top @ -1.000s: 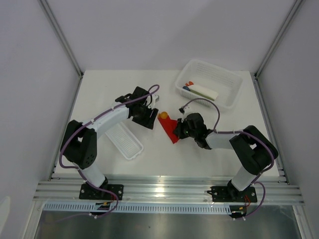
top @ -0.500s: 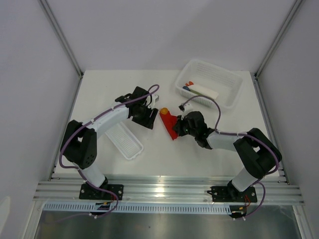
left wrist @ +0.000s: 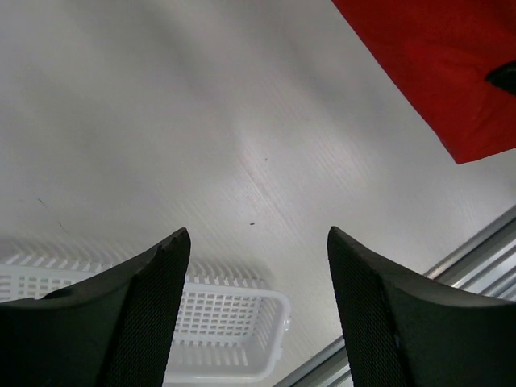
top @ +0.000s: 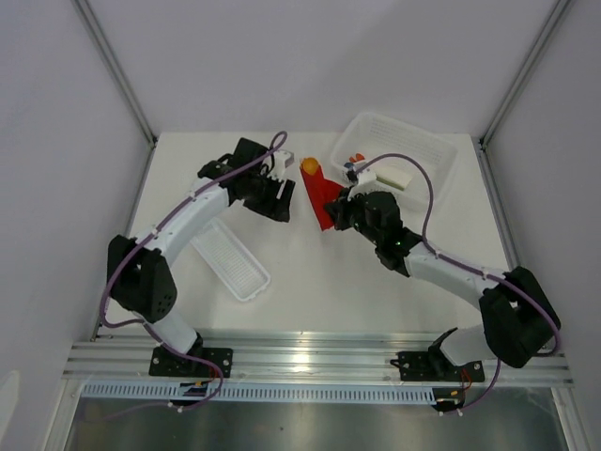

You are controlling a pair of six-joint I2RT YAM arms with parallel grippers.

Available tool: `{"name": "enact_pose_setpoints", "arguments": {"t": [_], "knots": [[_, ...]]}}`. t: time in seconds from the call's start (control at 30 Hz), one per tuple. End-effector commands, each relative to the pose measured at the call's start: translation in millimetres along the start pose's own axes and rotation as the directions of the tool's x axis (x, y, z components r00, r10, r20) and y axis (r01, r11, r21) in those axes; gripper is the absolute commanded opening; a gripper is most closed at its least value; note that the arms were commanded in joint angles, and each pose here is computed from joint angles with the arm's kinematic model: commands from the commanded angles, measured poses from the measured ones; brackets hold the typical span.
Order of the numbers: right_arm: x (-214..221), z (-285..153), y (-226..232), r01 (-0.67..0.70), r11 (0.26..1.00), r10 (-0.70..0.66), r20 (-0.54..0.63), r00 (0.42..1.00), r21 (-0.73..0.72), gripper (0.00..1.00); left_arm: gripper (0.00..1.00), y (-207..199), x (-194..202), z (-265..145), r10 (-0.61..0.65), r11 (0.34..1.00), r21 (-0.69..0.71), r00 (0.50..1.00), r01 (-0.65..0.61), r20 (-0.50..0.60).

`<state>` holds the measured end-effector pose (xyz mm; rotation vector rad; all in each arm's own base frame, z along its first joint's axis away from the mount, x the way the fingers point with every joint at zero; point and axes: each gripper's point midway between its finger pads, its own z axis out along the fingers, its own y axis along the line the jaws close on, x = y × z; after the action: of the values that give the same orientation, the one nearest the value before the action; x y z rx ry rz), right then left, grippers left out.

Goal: Place the utensils on the paper napkin and roll it up

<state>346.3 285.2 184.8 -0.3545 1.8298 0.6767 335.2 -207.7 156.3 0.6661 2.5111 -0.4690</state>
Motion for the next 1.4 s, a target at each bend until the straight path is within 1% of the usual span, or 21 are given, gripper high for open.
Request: {"name": "enact_pose_setpoints", "arguments": {"t": [0.0, 0.07, 0.13, 0.17, 0.23, 0.27, 0.33, 0.37, 0.57, 0.6, 0.73, 0.8, 0.93, 0.97, 1.17, 1.2, 1.27, 1.3, 1.33, 1.37], "knots": [[-83.0, -18.2, 21.3, 0.037, 0.999, -0.032, 0.215, 0.976, -0.021, 0.0, 0.73, -35.0, -42.1, -68.8, 0.074, 0.987, 0.13, 0.982, -0.097, 0.174], [-108.3, -31.4, 30.8, 0.044, 0.998, -0.03, 0.281, 0.959, -0.042, 0.0, 0.76, -49.7, -60.1, -94.2, 0.094, 0.976, 0.17, 0.964, -0.139, 0.249], [-130.5, -41.6, 39.6, 0.05, 0.997, -0.025, 0.339, 0.941, -0.064, 0.0, 0.78, -66.3, -66.4, -116.1, 0.108, 0.957, 0.227, 0.948, -0.18, 0.298], [-142.7, -50.3, 44.9, 0.057, 0.995, -0.024, 0.37, 0.929, -0.079, 0.0, 0.79, -74.5, -79.2, -135.4, 0.124, 0.947, 0.235, 0.927, -0.217, 0.354], [-163.9, -61.8, 54.0, 0.065, 0.992, -0.014, 0.427, 0.904, -0.104, 0.0, 0.81, -87.9, -84.2, -156.3, 0.133, 0.927, 0.271, 0.906, -0.257, 0.403], [-175.1, -70.3, 57.8, 0.071, 0.991, -0.011, 0.457, 0.889, -0.114, 0.0, 0.82, -94.3, -91.9, -172.4, 0.144, 0.918, 0.273, 0.884, -0.287, 0.444], [-190.9, -81.0, 68.9, 0.093, 0.984, -0.004, 0.5, 0.866, -0.153, 0.0, 0.83, -102.8, -93.8, -184.6, 0.147, 0.904, 0.294, 0.871, -0.31, 0.469], [-202.1, -89.5, 75.2, 0.103, 0.98, 0.002, 0.526, 0.85, -0.17, 0.0, 0.83, -108.4, -97.1, -195.4, 0.151, 0.897, 0.294, 0.855, -0.329, 0.495], [-236.8, -122.6, 103.7, 0.159, 0.95, 0.044, 0.622, 0.782, -0.267, 0.0, 0.86, -132.4, -105.0, -231.8, 0.181, 0.862, 0.297, 0.797, -0.411, 0.576], [-239.0, -125.8, 108.4, 0.169, 0.944, 0.05, 0.628, 0.777, -0.283, 0.0, 0.86, -136.7, -110.5, -244.1, 0.195, 0.853, 0.283, 0.77, -0.439, 0.607], [-253.5, -139.4, 121.9, 0.2, 0.924, 0.075, 0.669, 0.739, -0.325, 0.0, 0.87, -147.6, -123.3, -261.7, 0.192, 0.839, 0.281, 0.735, -0.467, 0.65], [-261.7, -145.2, 126.3, 0.212, 0.92, 0.084, 0.692, 0.717, -0.331, 0.0, 0.88, -152.6, -128.7, -267.2, 0.176, 0.829, 0.3, 0.729, -0.472, 0.661], [-269.1, -150.4, 136.9, 0.243, 0.9, 0.095, 0.707, 0.7, -0.362, 0.0, 0.88, -153.7, -141.3, -273.3, 0.182, 0.828, 0.276, 0.699, -0.488, 0.691], [-269.8, -150.8, 138.6, 0.247, 0.897, 0.098, 0.709, 0.699, -0.368, 0.0, 0.88, -155.6, -144.7, -276.5, 0.156, 0.832, 0.293, 0.706, -0.471, 0.691], [-278.7, -161.0, 149.2, 0.279, 0.875, 0.114, 0.728, 0.676, -0.396, 0.0, 0.86, -153.5, -159.3, -265.9, 0.128, 0.844, 0.305, 0.719, -0.441, 0.684], [-278.7, -160.9, 149.8, 0.28, 0.873, 0.115, 0.727, 0.677, -0.399, 0.0, 0.86, -156.4, -162.2, -272.1, 0.126, 0.838, 0.307, 0.707, -0.451, 0.696], [-280.1, -162.1, 151.4, 0.285, 0.869, 0.12, 0.73, 0.672, -0.404, 0.0, 0.86, -165.0, -163.0, -273.6, 0.117, 0.81, 0.345, 0.707, -0.475, 0.697], [-280.2, -162.2, 153.0, 0.287, 0.865, 0.125, 0.731, 0.671, -0.411, 0.0, 0.85, -169.6, -164.0, -279.1, 0.12, 0.794, 0.352, 0.696, -0.495, 0.708], [-280.4, -162.1, 154.0, 0.289, 0.862, 0.128, 0.731, 0.67, -0.416, 0.0, 0.83, -176.4, -161.3, -281.1, 0.123, 0.768, 0.376, 0.695, -0.519, 0.708], [-279.1, -159.9, 154.4, 0.289, 0.861, 0.128, 0.728, 0.673, -0.419, 0.0, 0.81, -178.6, -161.2, -280.7, 0.118, 0.76, 0.39, 0.7, -0.521, 0.704]]}}
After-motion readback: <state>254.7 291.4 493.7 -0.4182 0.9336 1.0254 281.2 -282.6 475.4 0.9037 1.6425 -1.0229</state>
